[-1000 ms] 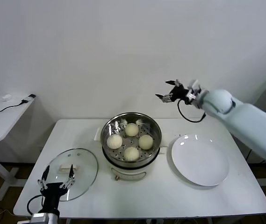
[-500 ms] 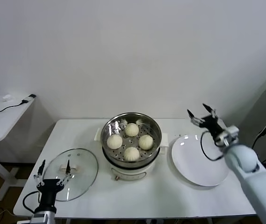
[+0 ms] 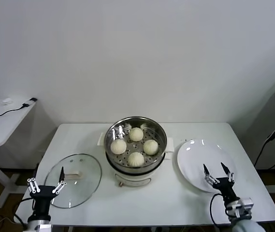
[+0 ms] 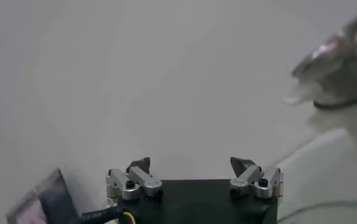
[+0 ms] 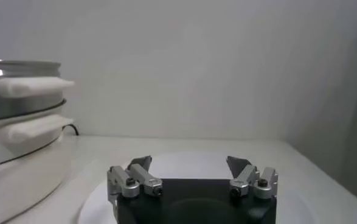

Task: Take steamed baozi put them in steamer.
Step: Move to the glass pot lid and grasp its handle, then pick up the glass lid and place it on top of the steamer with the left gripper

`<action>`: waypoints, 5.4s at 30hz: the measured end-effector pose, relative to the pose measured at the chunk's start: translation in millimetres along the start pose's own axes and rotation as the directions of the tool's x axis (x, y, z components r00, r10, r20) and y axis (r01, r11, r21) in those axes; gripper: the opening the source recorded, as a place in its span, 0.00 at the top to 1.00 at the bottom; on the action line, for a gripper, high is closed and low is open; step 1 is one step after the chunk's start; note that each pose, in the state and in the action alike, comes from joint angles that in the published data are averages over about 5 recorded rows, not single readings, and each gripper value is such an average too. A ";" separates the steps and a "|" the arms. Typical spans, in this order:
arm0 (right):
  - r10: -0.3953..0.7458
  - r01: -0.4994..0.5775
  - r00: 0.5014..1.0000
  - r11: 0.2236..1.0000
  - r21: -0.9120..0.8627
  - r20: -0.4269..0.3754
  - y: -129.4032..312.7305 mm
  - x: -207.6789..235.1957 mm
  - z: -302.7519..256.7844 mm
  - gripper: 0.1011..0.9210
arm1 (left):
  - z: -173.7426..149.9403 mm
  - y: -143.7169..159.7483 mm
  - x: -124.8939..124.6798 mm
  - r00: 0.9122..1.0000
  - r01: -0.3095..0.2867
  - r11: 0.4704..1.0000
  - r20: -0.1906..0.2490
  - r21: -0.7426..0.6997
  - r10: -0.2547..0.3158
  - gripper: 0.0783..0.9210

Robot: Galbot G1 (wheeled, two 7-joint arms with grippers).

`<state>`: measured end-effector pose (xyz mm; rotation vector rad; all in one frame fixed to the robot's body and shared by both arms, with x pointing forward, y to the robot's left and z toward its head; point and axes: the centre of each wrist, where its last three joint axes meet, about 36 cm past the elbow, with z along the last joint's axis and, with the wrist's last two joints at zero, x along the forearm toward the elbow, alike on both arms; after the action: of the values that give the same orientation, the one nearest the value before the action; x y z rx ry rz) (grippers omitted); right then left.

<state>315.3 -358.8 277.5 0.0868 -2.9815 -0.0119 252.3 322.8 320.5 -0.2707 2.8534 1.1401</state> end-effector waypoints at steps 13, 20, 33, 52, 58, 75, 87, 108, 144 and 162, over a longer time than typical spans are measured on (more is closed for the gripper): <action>0.053 -0.053 0.999 0.998 -0.044 0.002 21.2 26.0 18.4 0.12 | 49.0 -8.9 3.3 0.997 -0.060 0.858 0.010 -0.511 0.076 0.12; 0.069 -0.069 0.998 0.996 -0.053 0.006 24.8 30.6 18.2 0.12 | 65.5 -15.9 5.1 0.995 -0.084 0.779 -0.012 -0.621 0.097 0.12; 0.081 -0.080 0.997 0.995 -0.060 0.004 28.7 35.6 14.9 0.12 | 71.6 -32.2 0.5 0.993 -0.102 0.714 -0.027 -0.692 0.116 0.12; 0.107 -0.107 0.994 0.992 -0.060 0.007 18.8 44.8 14.6 0.12 | 74.5 -53.5 -28.0 0.991 -0.126 0.692 -0.058 -0.711 0.120 0.12; 0.112 -0.112 0.994 0.992 -0.058 0.009 17.1 46.0 14.5 0.12 | 75.0 -61.1 -38.1 0.992 -0.123 0.690 -0.066 -0.713 0.108 0.12; 0.108 -0.107 0.994 0.992 -0.063 0.007 21.4 51.4 19.4 0.12 | 77.5 -79.3 -47.1 0.990 -0.137 0.676 -0.115 -0.724 0.078 0.60; 0.110 -0.109 0.994 0.992 -0.061 0.015 21.3 53.7 17.6 0.12 | 80.9 -79.7 -47.5 0.990 -0.137 0.674 -0.127 -0.726 0.064 0.94; 0.123 -0.123 0.992 0.992 -0.010 0.019 16.7 49.6 9.0 0.12 | -3.8 39.7 -94.8 0.997 -0.033 0.754 -0.074 -0.656 -0.021 0.94; 0.139 -0.140 0.990 0.990 0.023 0.027 11.0 59.2 19.1 0.12 | -250.0 -81.3 -97.9 0.991 -0.131 0.786 -0.063 -0.605 0.117 0.94; 0.165 -0.167 0.985 0.986 0.027 0.045 -1.2 64.3 18.9 0.12 | -299.9 -148.4 -101.9 0.990 -0.133 0.781 -0.044 -0.611 0.134 0.94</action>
<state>249.1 -363.7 269.0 -0.1605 -3.0216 0.0523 383.2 25.2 449.4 -0.0845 2.4266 2.0770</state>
